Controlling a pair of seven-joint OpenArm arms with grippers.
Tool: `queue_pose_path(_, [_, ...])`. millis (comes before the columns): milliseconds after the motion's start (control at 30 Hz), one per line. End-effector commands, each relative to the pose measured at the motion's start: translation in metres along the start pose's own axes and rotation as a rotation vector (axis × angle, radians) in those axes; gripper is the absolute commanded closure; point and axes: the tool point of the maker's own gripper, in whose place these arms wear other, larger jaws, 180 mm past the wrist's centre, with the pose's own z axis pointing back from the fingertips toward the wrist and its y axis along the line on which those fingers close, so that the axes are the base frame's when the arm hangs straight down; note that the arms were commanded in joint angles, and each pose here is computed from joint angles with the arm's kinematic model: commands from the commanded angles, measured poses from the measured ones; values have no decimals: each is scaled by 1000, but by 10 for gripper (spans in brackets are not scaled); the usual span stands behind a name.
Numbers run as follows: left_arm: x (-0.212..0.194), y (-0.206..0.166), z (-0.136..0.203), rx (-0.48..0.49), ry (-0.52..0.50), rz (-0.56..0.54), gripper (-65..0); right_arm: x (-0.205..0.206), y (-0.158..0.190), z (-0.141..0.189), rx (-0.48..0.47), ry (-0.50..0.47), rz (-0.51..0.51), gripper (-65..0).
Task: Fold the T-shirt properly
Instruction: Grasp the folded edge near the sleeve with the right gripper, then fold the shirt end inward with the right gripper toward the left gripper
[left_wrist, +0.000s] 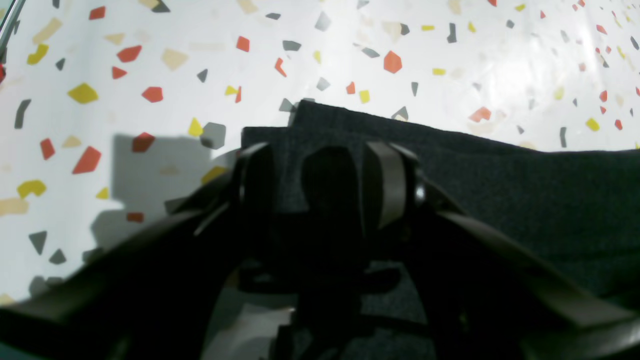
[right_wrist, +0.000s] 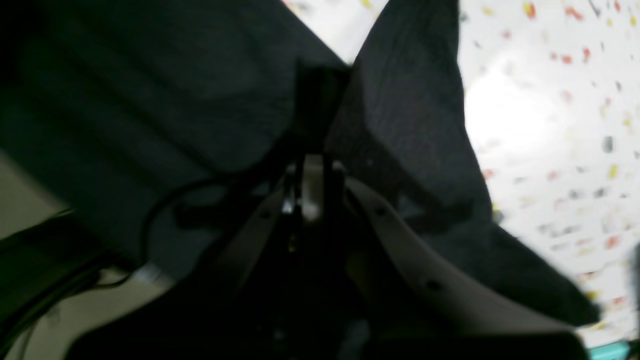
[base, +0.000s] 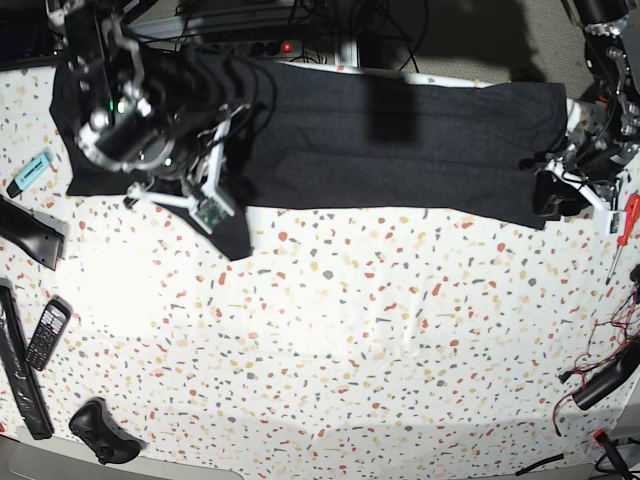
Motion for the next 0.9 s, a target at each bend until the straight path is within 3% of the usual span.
queue_pose_path(0, [17,4,4,3,-45,-23,-275,0,7,8,9,-13,14,0])
queue_pose_path(200, [18,4,4,3,-47,-22,-275,-10,49,35,78,-29,30,0])
queue_pose_path(467, [18,4,4,3,-47,-22,-275,-6,53,39,83,-55,31,-8])
queue_pose_path(600, [18,4,4,3,-46,-22,-275,-5,53,39,84,-62,30,-197])
queue_pose_path(867, [15,4,4,3,-31,-21,-275,-12,50,33,76,-36,-15,-211])
